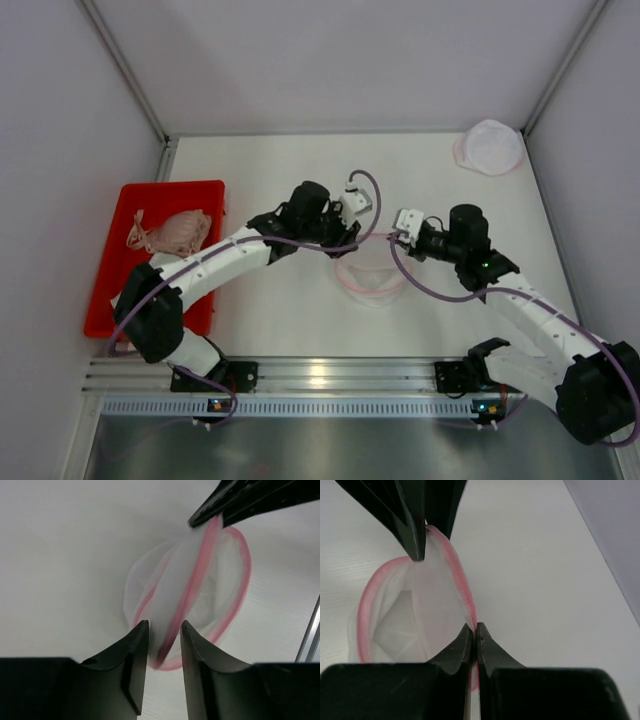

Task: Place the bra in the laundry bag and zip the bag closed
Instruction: Open the laundry bag at the center of the board.

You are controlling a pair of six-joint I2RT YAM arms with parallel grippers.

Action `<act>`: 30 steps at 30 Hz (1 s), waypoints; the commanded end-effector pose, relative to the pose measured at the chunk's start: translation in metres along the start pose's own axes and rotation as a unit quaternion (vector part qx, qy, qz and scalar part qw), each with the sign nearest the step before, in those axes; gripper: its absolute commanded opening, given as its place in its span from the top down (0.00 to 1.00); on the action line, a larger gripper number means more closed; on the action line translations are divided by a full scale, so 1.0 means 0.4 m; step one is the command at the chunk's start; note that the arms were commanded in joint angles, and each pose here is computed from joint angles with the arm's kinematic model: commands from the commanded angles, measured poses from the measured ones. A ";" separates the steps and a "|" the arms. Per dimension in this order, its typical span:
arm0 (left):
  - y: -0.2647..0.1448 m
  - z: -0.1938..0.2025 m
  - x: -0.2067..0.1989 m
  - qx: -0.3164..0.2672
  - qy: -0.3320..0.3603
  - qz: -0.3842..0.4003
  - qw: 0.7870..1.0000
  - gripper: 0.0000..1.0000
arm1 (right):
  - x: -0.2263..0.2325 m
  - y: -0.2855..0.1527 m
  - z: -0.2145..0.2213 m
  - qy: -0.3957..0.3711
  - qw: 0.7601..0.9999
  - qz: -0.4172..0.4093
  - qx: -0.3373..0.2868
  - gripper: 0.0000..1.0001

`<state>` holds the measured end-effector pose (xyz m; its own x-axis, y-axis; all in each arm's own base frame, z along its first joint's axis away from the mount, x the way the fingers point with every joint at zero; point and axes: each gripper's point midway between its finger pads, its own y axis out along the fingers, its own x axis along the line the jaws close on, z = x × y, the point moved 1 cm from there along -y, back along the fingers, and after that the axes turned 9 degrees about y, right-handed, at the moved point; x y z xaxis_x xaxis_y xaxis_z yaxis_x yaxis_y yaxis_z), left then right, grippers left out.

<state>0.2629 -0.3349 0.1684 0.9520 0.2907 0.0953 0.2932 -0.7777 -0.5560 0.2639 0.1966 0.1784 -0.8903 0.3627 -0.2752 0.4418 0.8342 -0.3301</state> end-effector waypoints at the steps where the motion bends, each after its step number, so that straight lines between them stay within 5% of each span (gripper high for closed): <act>1: -0.114 -0.036 0.089 -0.043 -0.094 -0.078 0.992 0.61 | -0.095 -0.009 -0.085 0.068 0.993 0.080 -0.054 1.00; 11: -0.261 0.007 0.172 -0.068 -0.186 -0.158 0.967 0.43 | -0.291 -0.039 -0.051 0.298 0.927 0.212 -0.083 1.00; 19: -0.387 0.065 0.274 -0.071 -0.223 -0.225 0.946 0.35 | -0.449 -0.183 0.115 0.474 0.822 0.300 -0.095 1.00; 30: -0.551 0.209 0.310 0.009 -0.276 -0.261 0.925 0.25 | -0.363 -0.310 0.349 0.654 0.659 0.358 -0.100 0.96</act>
<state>0.3232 -0.0990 0.2222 0.4718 0.8787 -0.0722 0.7195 -0.4311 -0.5445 0.3643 -0.0162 0.1399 0.0865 0.7185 0.6902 0.8933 0.2508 -0.3730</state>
